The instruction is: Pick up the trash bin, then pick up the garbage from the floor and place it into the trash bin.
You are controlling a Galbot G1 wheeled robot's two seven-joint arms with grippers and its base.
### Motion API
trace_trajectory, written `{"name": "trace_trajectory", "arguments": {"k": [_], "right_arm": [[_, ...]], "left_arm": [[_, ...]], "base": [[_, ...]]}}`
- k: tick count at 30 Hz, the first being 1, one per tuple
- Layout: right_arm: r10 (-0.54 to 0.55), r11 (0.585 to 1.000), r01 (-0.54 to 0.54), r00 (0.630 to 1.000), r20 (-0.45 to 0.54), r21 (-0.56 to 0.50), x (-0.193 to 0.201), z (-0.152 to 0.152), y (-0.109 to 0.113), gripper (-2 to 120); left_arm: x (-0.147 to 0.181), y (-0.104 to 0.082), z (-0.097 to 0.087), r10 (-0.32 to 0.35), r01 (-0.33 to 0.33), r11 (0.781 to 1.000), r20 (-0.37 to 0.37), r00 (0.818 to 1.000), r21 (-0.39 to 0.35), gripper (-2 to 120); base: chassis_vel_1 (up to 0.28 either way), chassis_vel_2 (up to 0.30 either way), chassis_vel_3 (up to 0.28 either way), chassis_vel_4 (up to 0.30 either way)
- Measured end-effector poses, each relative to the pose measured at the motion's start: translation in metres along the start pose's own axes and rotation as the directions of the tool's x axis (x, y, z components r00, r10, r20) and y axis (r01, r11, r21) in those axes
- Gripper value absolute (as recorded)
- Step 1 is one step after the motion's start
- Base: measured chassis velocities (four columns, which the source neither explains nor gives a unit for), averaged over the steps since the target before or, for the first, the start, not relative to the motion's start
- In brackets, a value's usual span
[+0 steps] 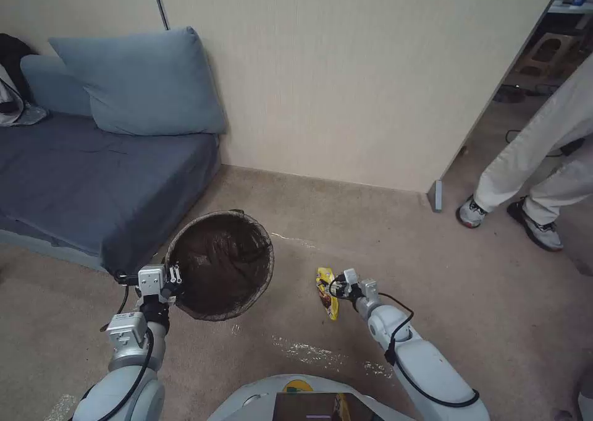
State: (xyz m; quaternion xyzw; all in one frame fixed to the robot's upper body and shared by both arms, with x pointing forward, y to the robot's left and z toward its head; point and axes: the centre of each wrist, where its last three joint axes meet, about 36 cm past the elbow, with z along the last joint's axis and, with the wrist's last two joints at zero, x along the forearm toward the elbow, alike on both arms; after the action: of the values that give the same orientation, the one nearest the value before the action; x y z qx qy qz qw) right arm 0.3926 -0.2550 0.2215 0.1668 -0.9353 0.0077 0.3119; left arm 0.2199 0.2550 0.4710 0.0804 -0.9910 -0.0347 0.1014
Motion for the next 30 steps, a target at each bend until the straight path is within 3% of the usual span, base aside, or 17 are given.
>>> {"name": "trace_trajectory", "arguments": {"k": [30], "right_arm": [[0.012,0.999,-0.015,0.998,-0.064,-0.041,-0.036,0.017,0.01,99]], "left_arm": [[-0.004,0.001,0.006,0.001,-0.001,1.0,-0.008,1.0,-0.003,0]], "base": [[0.0,0.0,0.0,0.0]]}}
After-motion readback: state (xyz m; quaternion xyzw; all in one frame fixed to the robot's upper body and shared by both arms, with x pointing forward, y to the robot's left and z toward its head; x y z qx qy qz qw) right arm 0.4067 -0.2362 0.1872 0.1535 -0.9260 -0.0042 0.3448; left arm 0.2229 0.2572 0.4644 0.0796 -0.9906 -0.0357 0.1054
